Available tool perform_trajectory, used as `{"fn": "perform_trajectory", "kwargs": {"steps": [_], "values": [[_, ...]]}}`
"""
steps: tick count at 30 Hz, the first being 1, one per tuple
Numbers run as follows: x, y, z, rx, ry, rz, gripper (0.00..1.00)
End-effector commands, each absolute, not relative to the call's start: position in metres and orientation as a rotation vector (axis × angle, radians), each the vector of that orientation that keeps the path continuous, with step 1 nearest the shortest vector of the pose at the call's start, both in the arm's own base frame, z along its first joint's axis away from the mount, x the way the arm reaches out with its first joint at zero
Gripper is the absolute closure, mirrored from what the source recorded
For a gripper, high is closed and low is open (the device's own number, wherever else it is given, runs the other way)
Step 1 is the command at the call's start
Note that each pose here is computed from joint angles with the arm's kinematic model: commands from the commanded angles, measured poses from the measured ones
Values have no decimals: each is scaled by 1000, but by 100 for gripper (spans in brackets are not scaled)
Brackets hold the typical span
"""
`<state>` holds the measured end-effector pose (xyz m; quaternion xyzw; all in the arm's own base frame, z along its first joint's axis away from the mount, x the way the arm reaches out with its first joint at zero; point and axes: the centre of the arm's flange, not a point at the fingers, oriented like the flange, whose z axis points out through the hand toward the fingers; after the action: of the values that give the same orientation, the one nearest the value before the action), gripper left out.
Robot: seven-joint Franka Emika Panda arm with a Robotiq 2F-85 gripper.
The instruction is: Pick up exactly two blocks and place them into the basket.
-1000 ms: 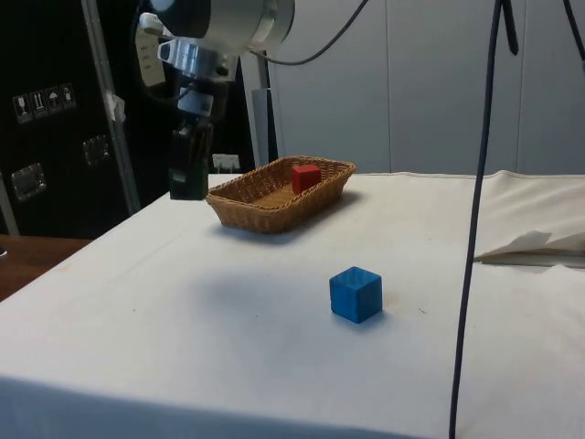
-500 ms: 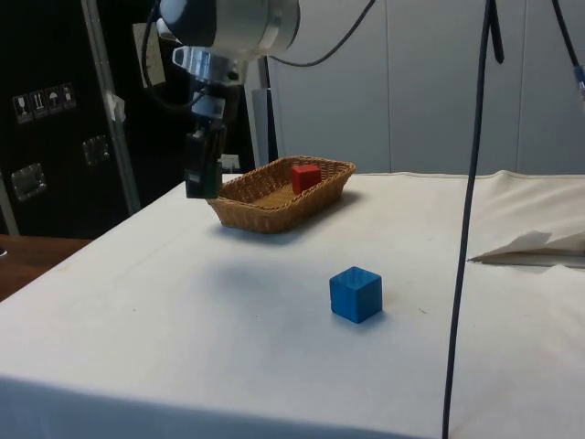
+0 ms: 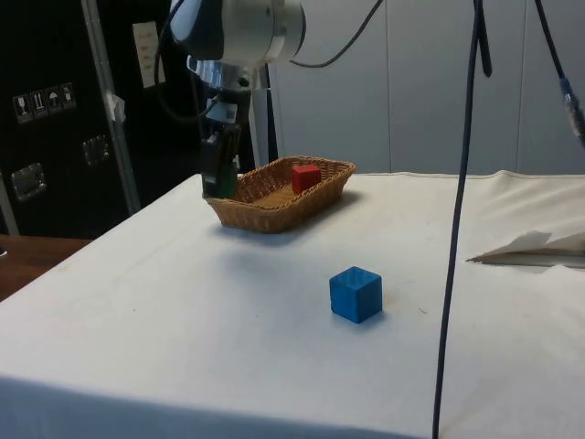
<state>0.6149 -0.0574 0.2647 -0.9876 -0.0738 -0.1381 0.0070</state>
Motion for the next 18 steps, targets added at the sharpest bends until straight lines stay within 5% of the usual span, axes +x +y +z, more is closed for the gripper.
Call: {"fn": "perform_trajectory", "kwargs": {"steps": [1, 18], "values": [[614, -60, 264, -3096, -227, -438, 100], [610, -95, 265, -3150, -157, -432, 100]]}}
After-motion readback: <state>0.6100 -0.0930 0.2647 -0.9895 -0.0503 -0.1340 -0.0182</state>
